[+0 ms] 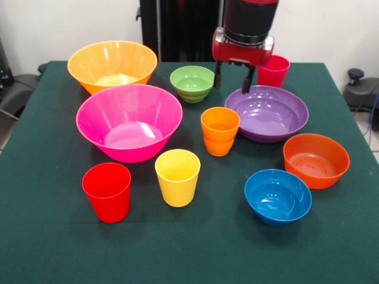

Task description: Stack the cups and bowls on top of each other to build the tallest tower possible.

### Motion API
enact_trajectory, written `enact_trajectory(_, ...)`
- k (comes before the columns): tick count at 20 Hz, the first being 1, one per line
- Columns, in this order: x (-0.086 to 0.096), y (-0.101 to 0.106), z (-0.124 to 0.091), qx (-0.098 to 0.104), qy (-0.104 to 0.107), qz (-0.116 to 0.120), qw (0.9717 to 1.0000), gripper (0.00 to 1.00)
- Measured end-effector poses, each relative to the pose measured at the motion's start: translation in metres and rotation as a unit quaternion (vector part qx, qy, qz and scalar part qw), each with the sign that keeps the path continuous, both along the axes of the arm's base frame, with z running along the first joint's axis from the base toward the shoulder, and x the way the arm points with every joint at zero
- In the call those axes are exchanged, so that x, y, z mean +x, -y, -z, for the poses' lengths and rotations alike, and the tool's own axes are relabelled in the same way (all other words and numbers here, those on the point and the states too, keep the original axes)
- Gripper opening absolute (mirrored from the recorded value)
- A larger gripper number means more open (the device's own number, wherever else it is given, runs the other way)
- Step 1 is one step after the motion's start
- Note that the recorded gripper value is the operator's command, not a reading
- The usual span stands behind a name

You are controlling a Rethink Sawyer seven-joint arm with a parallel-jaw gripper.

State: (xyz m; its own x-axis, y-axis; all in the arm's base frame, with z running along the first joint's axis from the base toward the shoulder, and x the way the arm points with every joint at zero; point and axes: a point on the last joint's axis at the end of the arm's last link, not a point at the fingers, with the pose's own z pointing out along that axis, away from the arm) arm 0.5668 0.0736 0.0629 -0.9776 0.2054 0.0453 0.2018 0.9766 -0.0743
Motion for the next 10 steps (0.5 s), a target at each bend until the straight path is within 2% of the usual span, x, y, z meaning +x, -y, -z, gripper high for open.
enact_trajectory(4, -0.017, 0.005, -0.002, 0.004, -0.009, 0.009, 0.9999, 1.0)
enact_trajectory(10, -0.031, 0.015, -0.003, 0.011, -0.019, 0.023, 0.9995, 1.0)
